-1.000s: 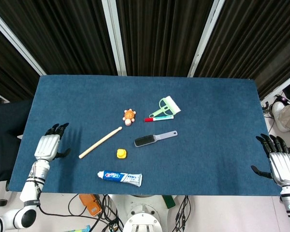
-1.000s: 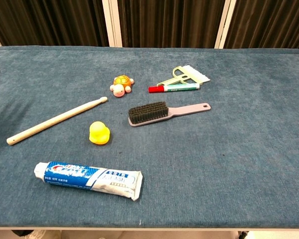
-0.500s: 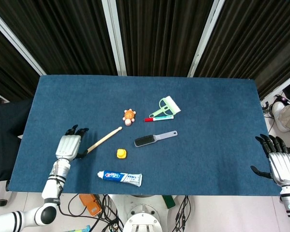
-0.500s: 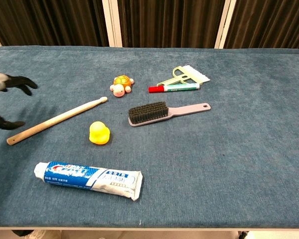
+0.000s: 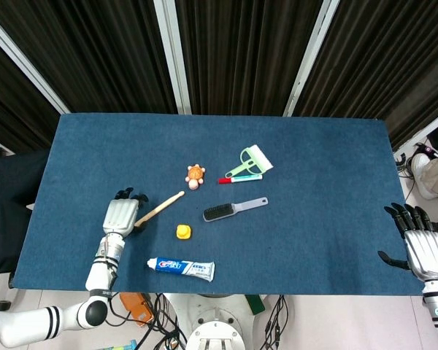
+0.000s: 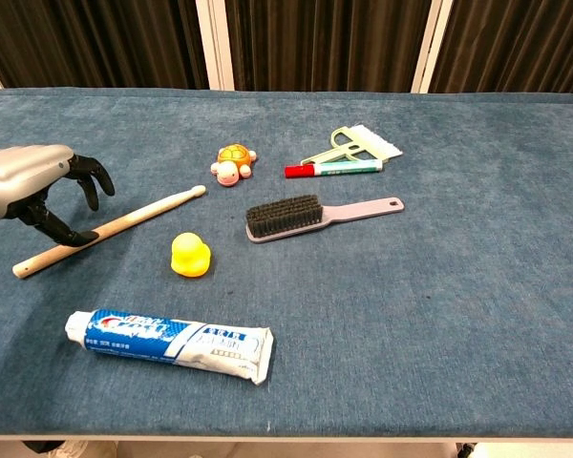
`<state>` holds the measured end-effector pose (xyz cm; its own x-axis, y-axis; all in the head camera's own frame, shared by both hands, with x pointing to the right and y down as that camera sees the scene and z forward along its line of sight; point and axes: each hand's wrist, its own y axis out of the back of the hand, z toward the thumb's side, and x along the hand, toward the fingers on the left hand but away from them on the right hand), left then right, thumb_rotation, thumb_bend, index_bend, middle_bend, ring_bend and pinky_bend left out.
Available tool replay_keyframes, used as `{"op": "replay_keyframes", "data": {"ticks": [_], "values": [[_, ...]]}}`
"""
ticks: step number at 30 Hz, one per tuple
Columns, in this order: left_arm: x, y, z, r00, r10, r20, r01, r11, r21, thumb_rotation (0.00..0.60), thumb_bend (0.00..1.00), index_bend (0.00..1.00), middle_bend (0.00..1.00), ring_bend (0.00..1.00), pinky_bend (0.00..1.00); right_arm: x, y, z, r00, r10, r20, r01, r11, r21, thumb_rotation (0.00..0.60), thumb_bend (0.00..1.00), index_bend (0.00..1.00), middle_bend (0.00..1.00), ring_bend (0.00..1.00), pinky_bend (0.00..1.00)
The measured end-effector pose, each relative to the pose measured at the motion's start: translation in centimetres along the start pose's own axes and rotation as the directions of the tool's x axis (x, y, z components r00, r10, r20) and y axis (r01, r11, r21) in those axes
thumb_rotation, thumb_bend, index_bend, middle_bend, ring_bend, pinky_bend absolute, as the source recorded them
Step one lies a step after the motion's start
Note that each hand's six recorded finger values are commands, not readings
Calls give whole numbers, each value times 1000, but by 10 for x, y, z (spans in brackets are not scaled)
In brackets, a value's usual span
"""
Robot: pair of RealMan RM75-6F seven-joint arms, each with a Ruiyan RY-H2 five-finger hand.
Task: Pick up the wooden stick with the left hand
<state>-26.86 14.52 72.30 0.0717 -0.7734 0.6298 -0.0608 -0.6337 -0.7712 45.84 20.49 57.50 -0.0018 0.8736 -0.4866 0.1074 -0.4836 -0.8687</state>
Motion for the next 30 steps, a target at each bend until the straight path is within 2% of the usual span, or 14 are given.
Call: {"op": "replay_keyframes", "data": {"ticks": [4,10,21,25,30], "values": [[0,-4,1,1000,-5,-3,5,1000,2,600,235,338,425,144,153,0,0,0,1000,2,1,-2,1000,-2,600,293,164,137,83,0],[0,-7,5,1000,-2,-1,2,1000,2,600,239,438,521,221,153,0,0,0,1000,2,2,-2,1000,-5,600,293,164,136,83,0],[3,-17,4,1000,-15,-15,15,1000,10,600,260,481,563,250,153,-1,-1,0,1000,5,3,-4,1000,-8,600,293,165,136,84,0],[4,-19,5,1000,-15,-13,15,1000,11,600,309,528,611,279,153,-1,-1,0,1000,5,3,-5,1000,-10,600,293,165,136,83,0],[5,-22,3,1000,-23,-18,23,1000,3,600,422,599,662,313,158,-1,-1,0,1000,5,4,-5,1000,-13,600,293,165,137,84,0]]}}
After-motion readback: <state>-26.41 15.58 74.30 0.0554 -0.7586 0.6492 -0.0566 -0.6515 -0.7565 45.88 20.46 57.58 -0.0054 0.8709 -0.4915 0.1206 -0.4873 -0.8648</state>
